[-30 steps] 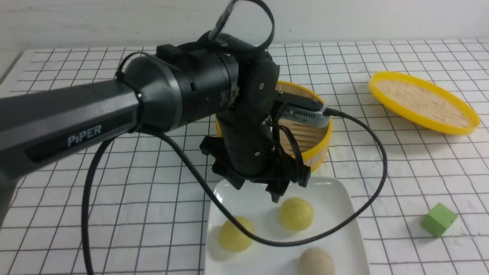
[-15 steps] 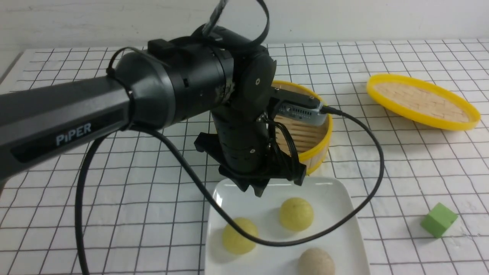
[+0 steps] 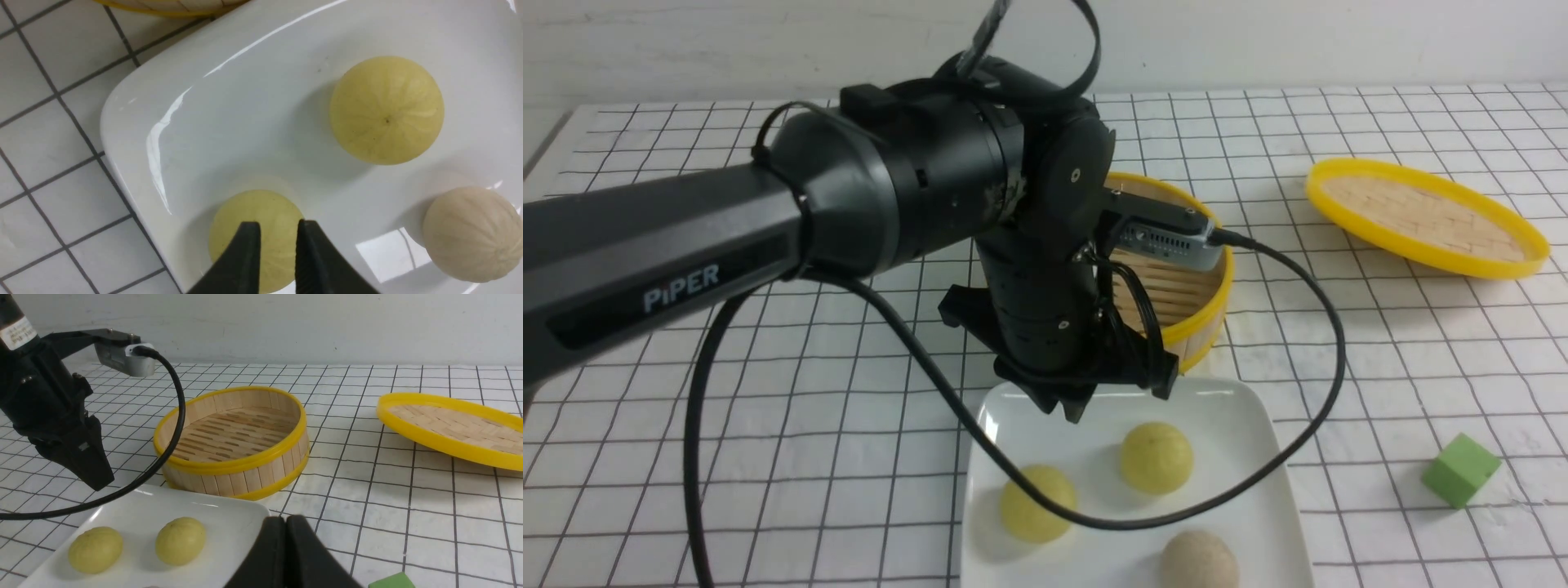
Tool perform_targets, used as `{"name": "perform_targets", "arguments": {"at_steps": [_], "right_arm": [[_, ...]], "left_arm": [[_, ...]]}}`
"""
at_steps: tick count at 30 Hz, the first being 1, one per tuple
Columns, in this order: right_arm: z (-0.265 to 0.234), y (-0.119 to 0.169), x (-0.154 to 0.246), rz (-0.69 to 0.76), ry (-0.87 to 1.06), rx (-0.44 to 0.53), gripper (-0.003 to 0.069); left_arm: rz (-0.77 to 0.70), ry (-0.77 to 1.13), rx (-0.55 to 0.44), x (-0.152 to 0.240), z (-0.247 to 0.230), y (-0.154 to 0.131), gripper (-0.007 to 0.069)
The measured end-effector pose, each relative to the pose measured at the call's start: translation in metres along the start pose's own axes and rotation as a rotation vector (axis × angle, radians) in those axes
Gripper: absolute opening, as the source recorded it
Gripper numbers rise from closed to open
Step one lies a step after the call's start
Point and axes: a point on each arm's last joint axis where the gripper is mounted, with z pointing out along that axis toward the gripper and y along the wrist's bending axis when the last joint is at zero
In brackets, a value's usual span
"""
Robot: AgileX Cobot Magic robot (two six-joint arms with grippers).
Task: Put the steamed buns into the plate on the white-black tablecloth.
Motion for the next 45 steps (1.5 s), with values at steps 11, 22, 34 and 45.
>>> {"name": "perform_targets", "arguments": {"at_steps": [11,22,34,45], "right_arm": [[0.006,-0.008,0.017,-0.063,0.036,0.068,0.0008],[0.019,-0.034,0.079,-0.042,0.133,0.338,0.0018],[0.021,-0.041,0.088,-0.030,0.123,0.415,0.0029],[0.021,-0.041,0.088,-0.030,0.123,0.415,0.0034]], "left_arm": [[0.000,0.010,-0.004,0.001,-0.001,0.000,0.0002],[0.043,-0.150,-0.020,0.019,-0.083,0.013,0.0002],[0.033,-0.407,-0.122,0.097,-0.199,0.054,0.0002],[-0.139,-0.602,0.034,0.224,-0.144,0.083,0.0002]]}}
